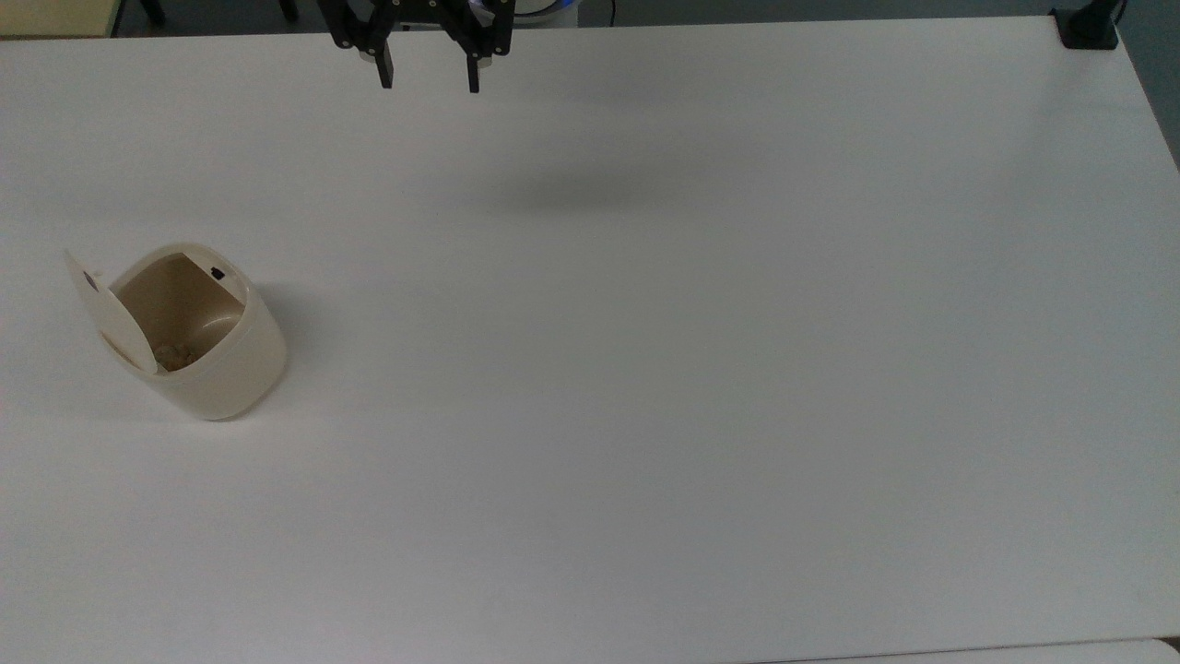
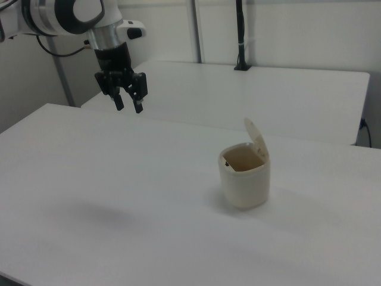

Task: Close the trash bin
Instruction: 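Move the gripper toward the open lid of the cream trash bin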

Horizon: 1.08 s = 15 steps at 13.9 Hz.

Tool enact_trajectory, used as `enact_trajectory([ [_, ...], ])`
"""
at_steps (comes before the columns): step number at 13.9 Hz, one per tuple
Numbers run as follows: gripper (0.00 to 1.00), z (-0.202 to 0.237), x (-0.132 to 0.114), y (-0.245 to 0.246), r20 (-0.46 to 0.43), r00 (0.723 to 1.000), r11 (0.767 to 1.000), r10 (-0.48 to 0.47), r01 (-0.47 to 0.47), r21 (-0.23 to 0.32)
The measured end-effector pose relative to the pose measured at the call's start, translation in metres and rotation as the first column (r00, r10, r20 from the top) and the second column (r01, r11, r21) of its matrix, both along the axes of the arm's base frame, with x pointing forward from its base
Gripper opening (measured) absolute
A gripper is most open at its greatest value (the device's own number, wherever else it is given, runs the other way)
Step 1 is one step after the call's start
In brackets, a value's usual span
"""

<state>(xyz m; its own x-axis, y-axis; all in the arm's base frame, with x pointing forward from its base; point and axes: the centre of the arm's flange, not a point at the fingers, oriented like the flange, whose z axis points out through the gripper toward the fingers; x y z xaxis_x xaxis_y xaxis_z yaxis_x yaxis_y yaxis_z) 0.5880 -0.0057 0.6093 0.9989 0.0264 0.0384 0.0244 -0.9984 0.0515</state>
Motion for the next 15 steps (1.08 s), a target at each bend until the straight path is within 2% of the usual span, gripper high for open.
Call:
enact_trajectory([
  [1, 0.54, 0.000, 0.000, 0.000, -0.001, 1.000, 1.000, 0.009, -0.009, 0.000],
  [5, 0.14, -0.002, 0.000, 0.000, -0.006, 1.000, 1.000, 0.027, -0.027, -0.001],
  [10, 0.02, -0.006, 0.001, -0.001, -0.011, 1.000, 1.000, 0.027, -0.027, -0.001],
  [13, 0.01, -0.009, 0.010, -0.014, 0.036, 0.999, 1.000, 0.008, -0.007, -0.004],
  [15, 0.01, -0.008, 0.017, -0.039, 0.086, 0.996, 0.999, -0.032, 0.032, -0.006],
])
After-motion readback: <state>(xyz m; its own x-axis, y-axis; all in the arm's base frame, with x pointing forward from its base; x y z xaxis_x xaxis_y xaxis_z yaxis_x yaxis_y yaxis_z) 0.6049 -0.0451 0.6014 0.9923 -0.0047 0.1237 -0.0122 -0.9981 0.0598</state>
